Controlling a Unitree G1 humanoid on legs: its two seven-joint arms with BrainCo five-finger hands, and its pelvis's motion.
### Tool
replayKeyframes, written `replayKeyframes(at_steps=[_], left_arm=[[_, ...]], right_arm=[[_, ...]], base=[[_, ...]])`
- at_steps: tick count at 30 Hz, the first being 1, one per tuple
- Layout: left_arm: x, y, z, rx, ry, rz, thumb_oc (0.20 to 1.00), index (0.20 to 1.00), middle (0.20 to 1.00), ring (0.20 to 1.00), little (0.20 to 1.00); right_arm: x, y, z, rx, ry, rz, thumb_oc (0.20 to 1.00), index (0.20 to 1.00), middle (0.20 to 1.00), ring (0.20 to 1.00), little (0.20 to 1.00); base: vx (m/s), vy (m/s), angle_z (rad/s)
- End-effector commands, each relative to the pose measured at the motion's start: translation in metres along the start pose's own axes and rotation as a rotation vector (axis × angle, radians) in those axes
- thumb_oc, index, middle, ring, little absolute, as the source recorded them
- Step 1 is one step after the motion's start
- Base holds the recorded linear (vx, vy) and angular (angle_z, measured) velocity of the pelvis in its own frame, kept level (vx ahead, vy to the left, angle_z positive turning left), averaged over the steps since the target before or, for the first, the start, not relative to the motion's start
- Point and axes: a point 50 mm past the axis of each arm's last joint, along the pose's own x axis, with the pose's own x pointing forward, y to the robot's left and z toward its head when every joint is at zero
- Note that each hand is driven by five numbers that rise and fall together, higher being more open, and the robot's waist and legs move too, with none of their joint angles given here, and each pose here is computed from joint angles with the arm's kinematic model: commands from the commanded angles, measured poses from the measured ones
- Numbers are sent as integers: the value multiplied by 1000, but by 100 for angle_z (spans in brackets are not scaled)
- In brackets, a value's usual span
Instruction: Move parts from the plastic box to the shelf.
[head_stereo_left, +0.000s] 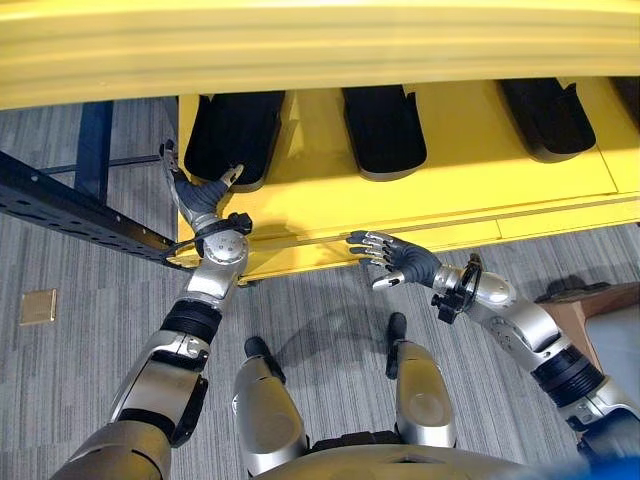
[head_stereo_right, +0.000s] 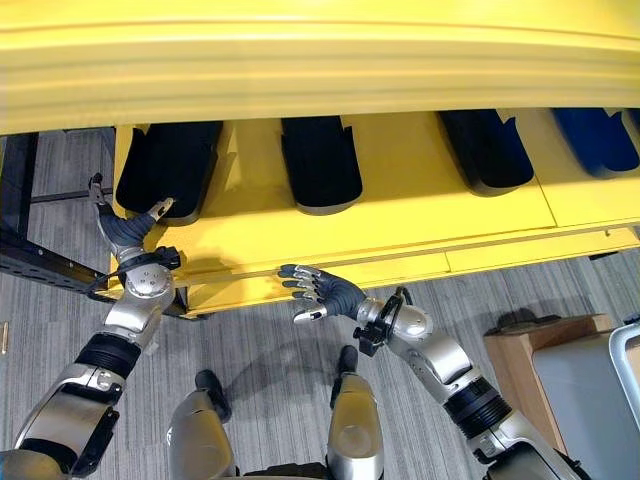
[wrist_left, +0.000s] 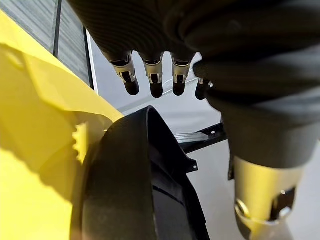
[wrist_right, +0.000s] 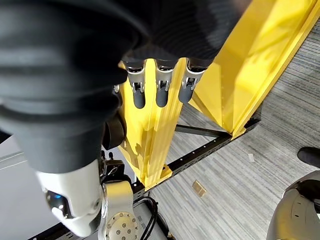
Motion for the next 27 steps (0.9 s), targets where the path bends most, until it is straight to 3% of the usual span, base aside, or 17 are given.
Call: replayKeyframes(at_steps=[1,12,27], left_arm=[[13,-3,23,-83,-95,-60,1000,1000,1000,1000,1000],[-4,-21,21,-73,-125,-183,1000,1000,1000,1000,1000],[-15,-23,8,-94,-44,-98,1000,1000,1000,1000,1000]], right_arm=[[6,4,24,-55,-103,35,1000,1000,1000,1000,1000],[8,4,22,-55,-113,33,1000,1000,1000,1000,1000],[13,6,25,-51,-135,12,1000,1000,1000,1000,1000]], base=[[0,0,0],[0,0,0],[-1,-1,0]])
